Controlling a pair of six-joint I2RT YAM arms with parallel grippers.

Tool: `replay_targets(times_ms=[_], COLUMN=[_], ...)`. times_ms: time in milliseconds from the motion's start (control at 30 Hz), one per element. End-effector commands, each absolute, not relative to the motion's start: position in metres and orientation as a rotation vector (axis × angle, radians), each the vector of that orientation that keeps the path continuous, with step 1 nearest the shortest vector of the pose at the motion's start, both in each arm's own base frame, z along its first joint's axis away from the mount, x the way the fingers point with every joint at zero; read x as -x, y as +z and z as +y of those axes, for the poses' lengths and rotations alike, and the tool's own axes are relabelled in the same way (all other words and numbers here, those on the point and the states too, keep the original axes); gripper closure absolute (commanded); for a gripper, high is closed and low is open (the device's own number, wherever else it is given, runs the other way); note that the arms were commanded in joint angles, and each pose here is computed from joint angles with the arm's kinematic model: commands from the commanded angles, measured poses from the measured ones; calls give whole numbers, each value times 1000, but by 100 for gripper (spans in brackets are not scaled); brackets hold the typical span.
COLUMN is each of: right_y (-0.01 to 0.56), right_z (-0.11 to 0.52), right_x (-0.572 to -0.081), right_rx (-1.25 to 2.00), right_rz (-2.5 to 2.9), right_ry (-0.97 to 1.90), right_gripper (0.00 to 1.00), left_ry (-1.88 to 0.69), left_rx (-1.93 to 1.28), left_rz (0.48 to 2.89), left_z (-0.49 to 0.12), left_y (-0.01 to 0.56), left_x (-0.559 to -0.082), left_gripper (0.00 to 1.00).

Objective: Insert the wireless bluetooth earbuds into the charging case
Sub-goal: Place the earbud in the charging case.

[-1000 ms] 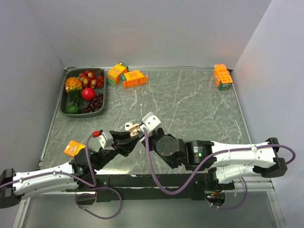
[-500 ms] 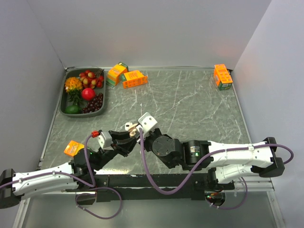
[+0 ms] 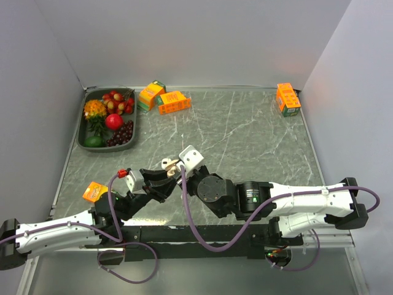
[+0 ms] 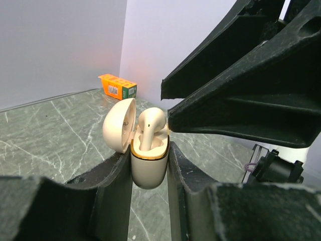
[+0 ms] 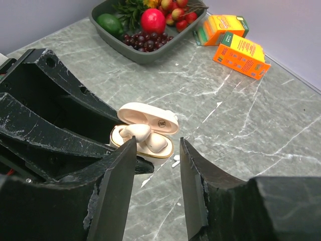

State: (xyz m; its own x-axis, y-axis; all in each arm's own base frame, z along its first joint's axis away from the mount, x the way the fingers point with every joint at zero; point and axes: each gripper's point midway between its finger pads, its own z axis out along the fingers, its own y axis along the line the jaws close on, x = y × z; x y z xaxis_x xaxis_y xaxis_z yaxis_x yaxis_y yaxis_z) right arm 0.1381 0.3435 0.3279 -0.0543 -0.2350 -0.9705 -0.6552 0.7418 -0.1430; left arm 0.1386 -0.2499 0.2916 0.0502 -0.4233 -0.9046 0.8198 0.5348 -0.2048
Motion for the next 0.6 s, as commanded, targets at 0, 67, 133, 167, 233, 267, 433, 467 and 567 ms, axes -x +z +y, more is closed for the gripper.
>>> replay_targets(times_ms=[0,67,133,167,233,267,433,467,567], right_y=[365,364,363,363,361,361,356,355,353], right_z=[332,328,328,326,326,325,324,325,327], right_x=[-144,-145,-146,-146,-149,-149,-152,-153,-153], right_rx=[620,613,612,610,601,598,594,596,603], right_rz=[1594,1598,1597,1601,1609,1614,1635,1638,1639], right_ry=[444,425,421,415,399,398,382,380,383], right_gripper=[52,52,52,52,52,52,51,51,51], left_ry=[-1024,-1024,-1022,-1025,-1025,-1029,-1031,-1031,-1032], left_rx=[-390,-391,-390,-390,-393,-394,-397,-394,-394], left_rz=[1141,1139,1139,1139,1140,1138,1135,1132,1134], left_z=[-247,-247,-247,-247,-248,-248,-249,-248,-248], left_y=[302,302,302,302,302,303,304,304,304], left_x=[-135,-135,-136,-135,-135,-135,-134,-134,-134], left_gripper=[99,99,99,99,99,99,99,99,99])
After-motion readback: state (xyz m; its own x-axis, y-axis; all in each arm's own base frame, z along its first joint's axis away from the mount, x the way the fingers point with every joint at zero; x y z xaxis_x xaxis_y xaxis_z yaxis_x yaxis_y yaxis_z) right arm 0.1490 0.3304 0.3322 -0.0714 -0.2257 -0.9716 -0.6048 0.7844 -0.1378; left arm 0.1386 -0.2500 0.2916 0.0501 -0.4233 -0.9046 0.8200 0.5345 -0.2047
